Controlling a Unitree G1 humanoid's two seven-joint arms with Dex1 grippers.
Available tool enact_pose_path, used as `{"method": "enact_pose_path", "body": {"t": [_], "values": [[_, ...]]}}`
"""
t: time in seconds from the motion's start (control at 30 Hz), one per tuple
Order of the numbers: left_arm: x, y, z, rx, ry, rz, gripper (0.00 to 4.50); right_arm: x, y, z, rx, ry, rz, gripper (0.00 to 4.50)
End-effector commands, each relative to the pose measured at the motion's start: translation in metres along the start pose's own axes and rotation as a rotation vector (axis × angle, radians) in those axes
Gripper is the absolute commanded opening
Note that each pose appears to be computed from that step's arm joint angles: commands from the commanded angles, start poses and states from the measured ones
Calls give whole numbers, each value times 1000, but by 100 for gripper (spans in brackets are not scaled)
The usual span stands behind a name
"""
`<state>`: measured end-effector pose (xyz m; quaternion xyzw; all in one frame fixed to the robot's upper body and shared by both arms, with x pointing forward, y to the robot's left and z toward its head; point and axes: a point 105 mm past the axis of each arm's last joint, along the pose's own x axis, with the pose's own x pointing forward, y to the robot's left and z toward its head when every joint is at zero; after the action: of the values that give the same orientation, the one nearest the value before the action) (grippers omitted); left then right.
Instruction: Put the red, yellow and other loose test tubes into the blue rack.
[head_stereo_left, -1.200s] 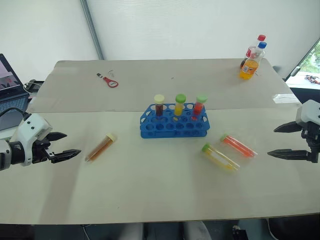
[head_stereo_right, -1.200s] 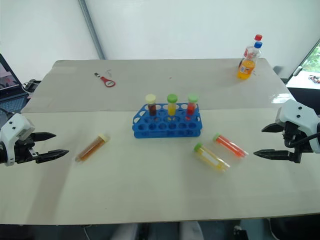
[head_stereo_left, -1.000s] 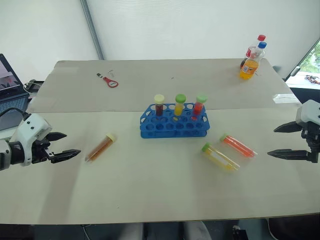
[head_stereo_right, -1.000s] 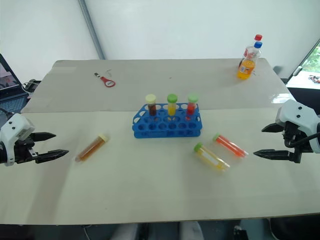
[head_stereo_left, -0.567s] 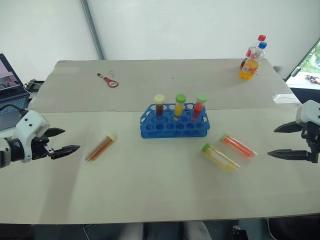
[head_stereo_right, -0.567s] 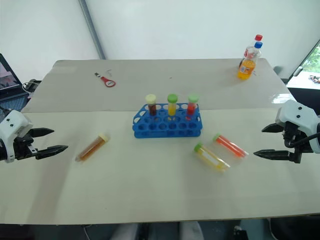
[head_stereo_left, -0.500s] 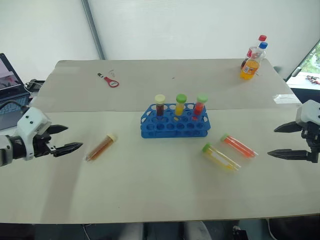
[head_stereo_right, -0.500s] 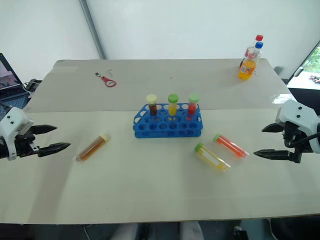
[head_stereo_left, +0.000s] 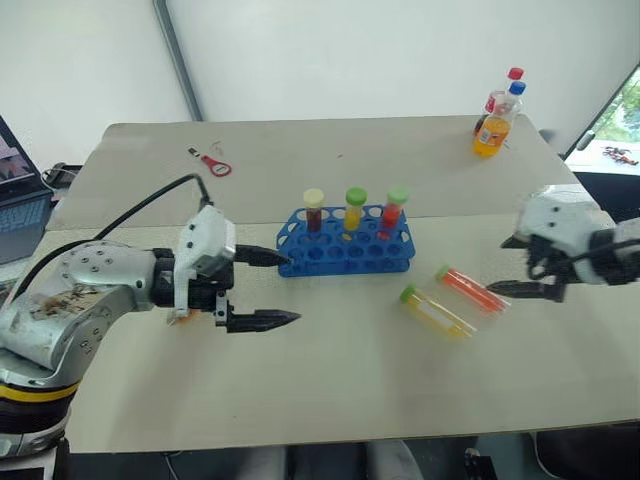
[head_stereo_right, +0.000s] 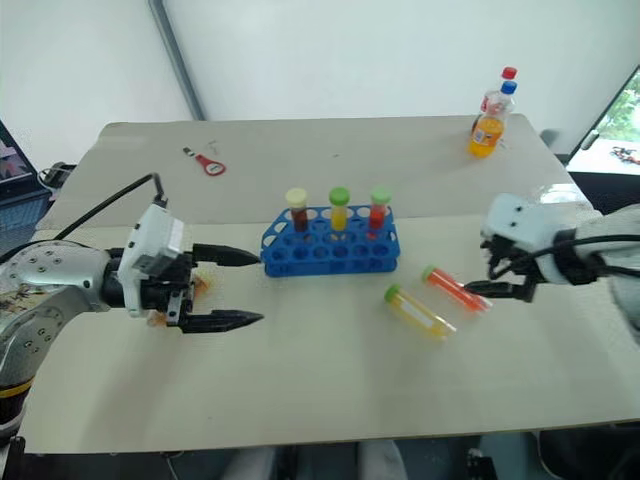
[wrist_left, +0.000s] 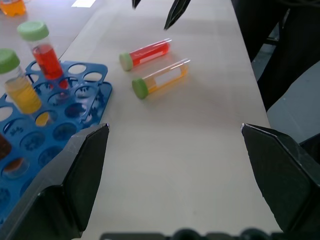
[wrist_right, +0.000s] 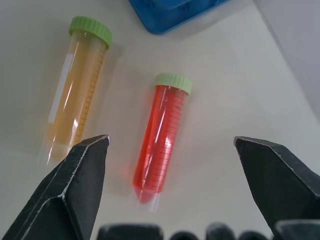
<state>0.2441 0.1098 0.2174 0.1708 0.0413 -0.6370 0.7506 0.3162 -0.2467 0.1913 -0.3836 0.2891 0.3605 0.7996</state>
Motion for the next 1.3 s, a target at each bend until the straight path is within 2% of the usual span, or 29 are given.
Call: {"method": "enact_pose_path", "body": {"t": [0.03, 0.3, 0.8, 0.83, 0.9, 1.1, 1.17, 1.3], "values": [[7, -4, 12, 69, -28, -30, 450, 8, -9, 3, 17, 46, -32, 444], [18, -5, 17, 109, -56, -46, 450, 37, -19, -2, 23, 129, -7, 444], [33, -10, 15, 117, -101, -55, 450, 54, -14, -12, 194, 170, 58, 444], [33, -10, 14, 117, -101, -54, 450, 54, -14, -12, 207, 170, 59, 387], [33, -9, 13, 114, -101, -53, 450, 55, -14, -12, 215, 167, 52, 334], [31, -9, 8, 99, -90, -45, 450, 55, -11, -11, 234, 167, 62, 120], [29, -6, 7, 94, -85, -34, 450, 54, -11, -10, 241, 163, 60, 95], [22, 1, 2, 78, -66, 5, 450, 45, -16, -4, 275, 123, 45, 95]]}}
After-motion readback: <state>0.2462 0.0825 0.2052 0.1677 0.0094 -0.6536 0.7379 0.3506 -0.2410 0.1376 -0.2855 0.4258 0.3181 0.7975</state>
